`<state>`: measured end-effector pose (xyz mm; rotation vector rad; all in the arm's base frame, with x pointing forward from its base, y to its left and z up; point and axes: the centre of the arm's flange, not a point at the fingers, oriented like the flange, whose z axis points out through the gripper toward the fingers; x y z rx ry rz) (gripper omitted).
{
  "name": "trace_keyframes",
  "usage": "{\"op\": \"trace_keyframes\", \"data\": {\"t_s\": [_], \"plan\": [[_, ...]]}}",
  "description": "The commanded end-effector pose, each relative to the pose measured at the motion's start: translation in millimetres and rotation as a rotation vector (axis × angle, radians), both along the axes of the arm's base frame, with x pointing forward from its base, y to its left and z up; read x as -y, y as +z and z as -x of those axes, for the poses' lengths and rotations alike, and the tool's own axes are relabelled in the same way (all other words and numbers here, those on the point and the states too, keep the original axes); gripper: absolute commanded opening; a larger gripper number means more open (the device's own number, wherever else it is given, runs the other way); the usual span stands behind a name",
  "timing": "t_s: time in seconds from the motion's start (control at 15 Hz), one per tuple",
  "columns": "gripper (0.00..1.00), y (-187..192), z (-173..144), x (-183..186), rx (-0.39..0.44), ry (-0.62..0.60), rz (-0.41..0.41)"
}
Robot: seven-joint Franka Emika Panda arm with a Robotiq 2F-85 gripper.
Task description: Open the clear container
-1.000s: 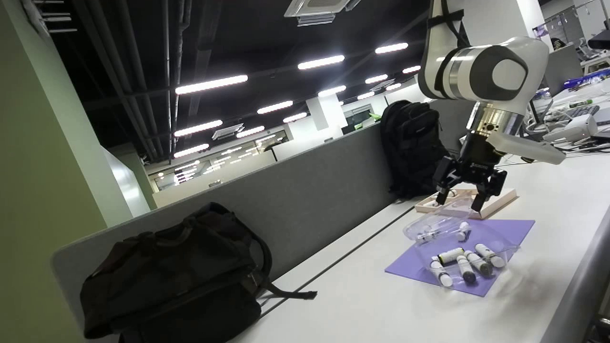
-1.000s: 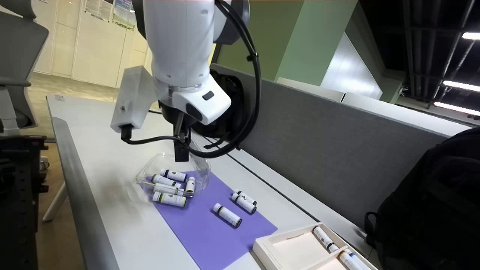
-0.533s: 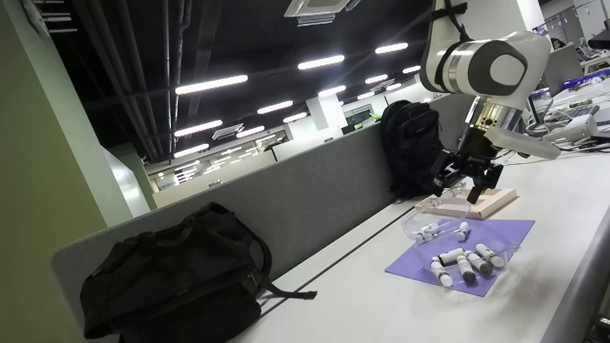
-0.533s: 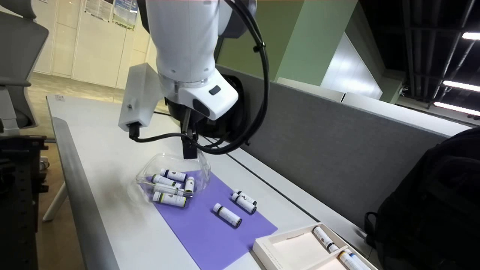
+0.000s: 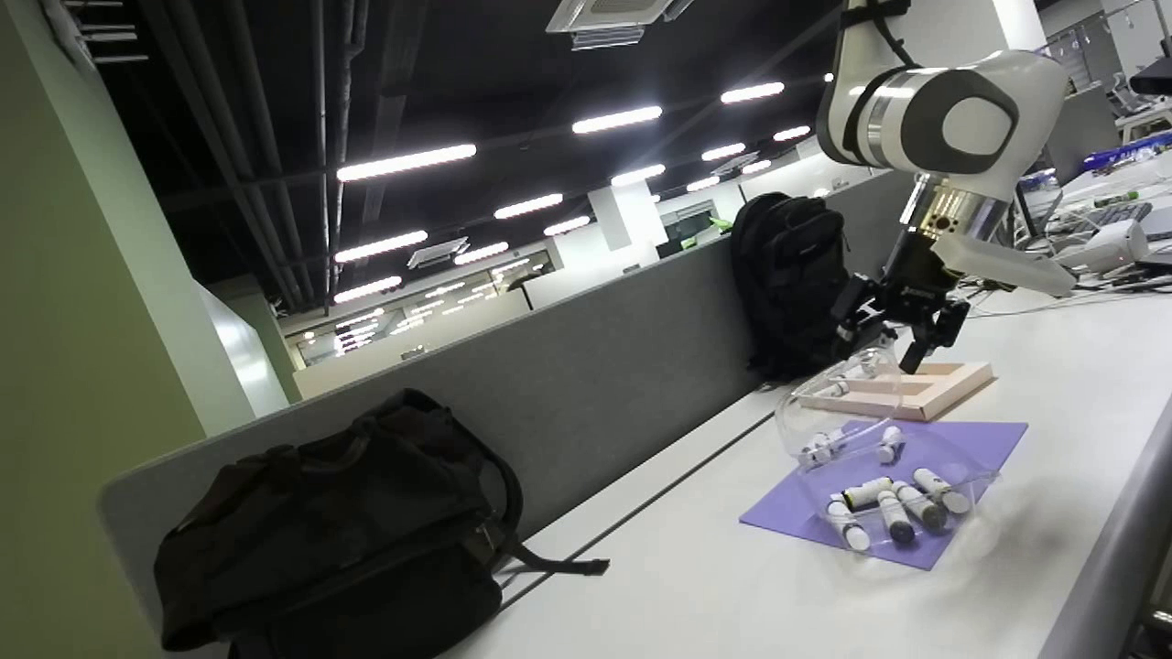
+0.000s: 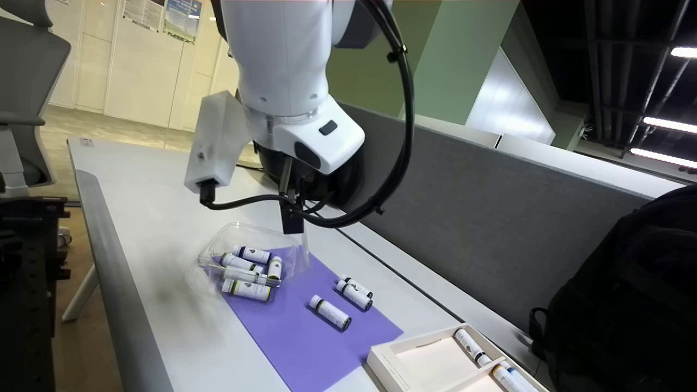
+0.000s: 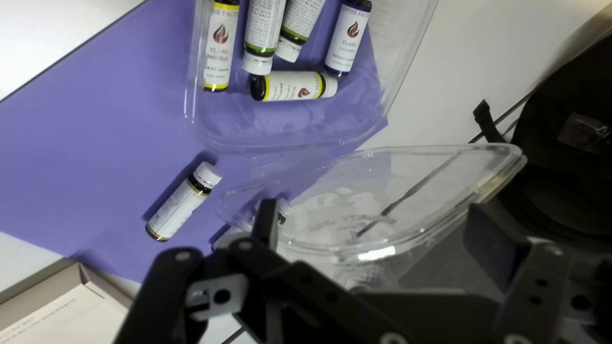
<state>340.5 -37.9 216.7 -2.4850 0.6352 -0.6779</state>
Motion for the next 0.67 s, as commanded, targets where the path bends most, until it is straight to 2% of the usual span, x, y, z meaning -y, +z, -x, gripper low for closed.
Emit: {"op": "trace_keyframes", "data": {"t_s": [0.0,0.6], "plan": [[1.0,12,-4,16,0.035,-0.041,0.018],[1.0,21,-15,56,0.067,-0.134,0.038]]}}
